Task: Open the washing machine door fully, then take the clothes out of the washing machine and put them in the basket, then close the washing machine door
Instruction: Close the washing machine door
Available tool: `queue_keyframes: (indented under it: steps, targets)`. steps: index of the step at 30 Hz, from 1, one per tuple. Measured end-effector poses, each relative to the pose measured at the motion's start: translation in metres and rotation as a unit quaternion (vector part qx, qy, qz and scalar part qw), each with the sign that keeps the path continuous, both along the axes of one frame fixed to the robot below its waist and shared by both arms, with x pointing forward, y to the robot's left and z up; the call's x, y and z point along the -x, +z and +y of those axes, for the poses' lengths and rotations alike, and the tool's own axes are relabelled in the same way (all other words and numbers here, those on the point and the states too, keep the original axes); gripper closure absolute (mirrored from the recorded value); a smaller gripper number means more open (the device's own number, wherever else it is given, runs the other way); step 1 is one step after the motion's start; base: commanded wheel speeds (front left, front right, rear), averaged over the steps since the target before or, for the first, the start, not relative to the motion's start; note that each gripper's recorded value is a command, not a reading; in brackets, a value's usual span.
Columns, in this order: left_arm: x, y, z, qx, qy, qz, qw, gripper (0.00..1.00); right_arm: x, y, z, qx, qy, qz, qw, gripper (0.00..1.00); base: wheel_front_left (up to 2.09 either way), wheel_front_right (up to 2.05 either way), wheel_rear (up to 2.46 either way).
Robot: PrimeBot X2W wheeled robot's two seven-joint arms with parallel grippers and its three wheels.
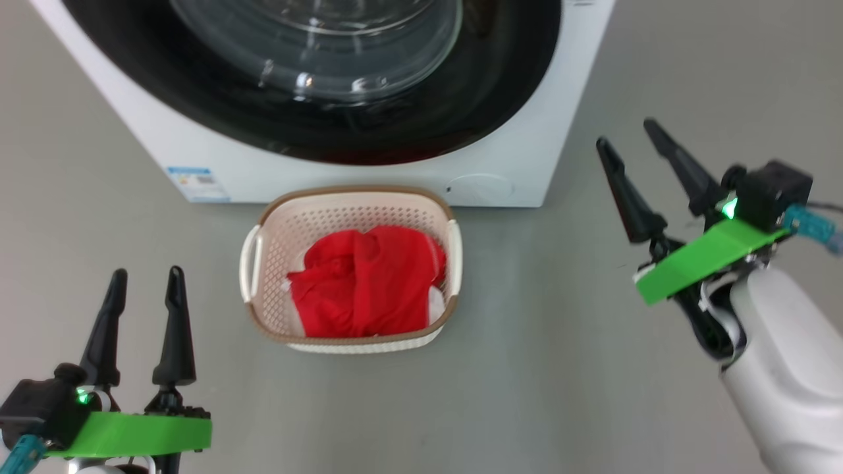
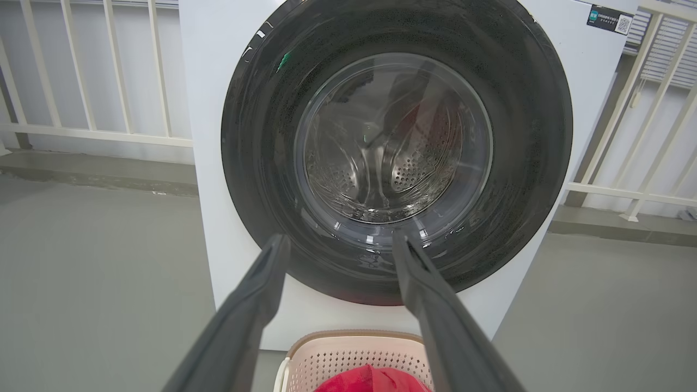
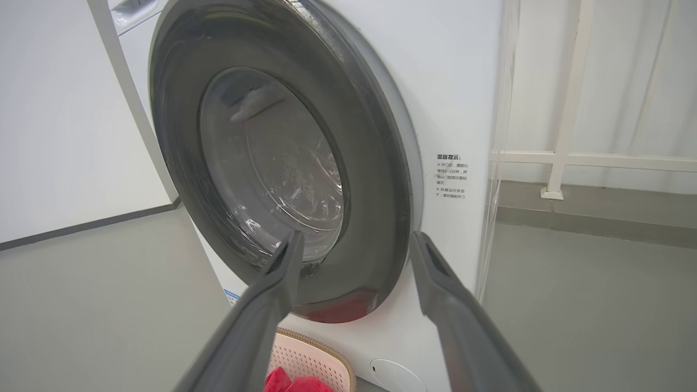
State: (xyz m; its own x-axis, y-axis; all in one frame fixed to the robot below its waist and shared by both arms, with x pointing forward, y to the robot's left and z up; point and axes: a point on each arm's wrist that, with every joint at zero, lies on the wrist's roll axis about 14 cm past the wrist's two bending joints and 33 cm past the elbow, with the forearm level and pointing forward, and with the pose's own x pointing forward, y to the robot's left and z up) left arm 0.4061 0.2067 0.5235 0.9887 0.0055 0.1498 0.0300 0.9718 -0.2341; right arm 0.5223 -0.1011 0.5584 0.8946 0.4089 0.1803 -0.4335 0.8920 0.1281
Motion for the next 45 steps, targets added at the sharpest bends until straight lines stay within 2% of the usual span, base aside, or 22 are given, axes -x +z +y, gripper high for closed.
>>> queue_keyframes:
  steps: [15, 24, 45]
  targets:
    - [0.003, 0.007, -0.023, 0.001, -0.038, -0.009, 0.999, 0.00, 0.063, 0.002, -0.052, -0.030, -0.078, -0.002, 0.997, 0.00, 0.00, 0.00, 0.00]
    - [0.008, 0.007, -0.031, 0.006, -0.051, -0.009, 0.999, 0.00, 0.087, -0.007, -0.072, -0.043, -0.116, 0.008, 0.992, 0.00, 0.00, 0.00, 0.00]
    - [0.010, 0.009, -0.036, 0.005, -0.058, -0.011, 0.998, 0.00, 0.095, -0.007, -0.079, -0.047, -0.130, 0.007, 0.990, 0.00, 0.00, 0.00, 0.00]
